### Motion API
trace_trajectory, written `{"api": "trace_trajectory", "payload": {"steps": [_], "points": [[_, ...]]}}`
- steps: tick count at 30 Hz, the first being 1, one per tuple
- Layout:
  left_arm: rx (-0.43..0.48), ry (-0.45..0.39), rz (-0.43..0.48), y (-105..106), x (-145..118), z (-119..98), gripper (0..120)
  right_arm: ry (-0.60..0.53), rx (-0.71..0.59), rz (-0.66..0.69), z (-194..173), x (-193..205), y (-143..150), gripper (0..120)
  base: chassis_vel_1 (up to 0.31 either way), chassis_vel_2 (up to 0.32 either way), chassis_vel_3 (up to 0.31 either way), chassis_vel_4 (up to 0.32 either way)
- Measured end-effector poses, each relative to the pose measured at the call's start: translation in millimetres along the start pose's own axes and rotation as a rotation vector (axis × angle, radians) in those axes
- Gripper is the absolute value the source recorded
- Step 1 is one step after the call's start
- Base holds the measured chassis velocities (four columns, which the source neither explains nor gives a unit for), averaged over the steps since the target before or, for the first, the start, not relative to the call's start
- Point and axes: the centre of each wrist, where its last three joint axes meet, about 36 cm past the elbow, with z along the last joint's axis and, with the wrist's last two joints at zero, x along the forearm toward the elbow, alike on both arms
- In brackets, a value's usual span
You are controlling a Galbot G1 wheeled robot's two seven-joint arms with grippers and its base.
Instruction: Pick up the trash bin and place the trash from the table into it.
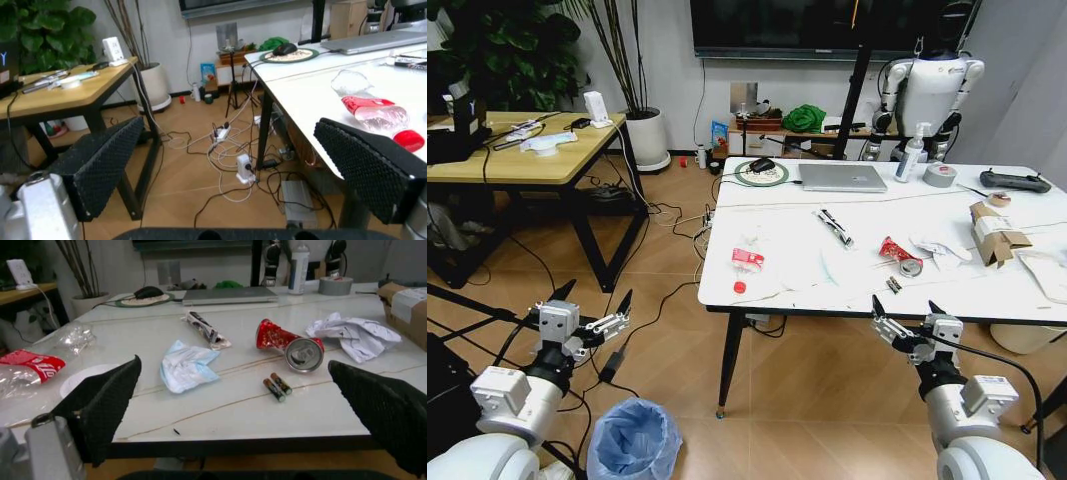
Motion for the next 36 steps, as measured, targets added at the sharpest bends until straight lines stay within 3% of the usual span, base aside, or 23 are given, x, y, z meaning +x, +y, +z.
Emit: {"api": "trace_trajectory", "payload": {"steps": [36], "points": [[0.002,0.014,0.020,-0.3,1.5,-4.9,100,-0.005,0.000,-0.008,-1.5,1.9,1.8,100,0.000,0.000,0.000,0.000]]}}
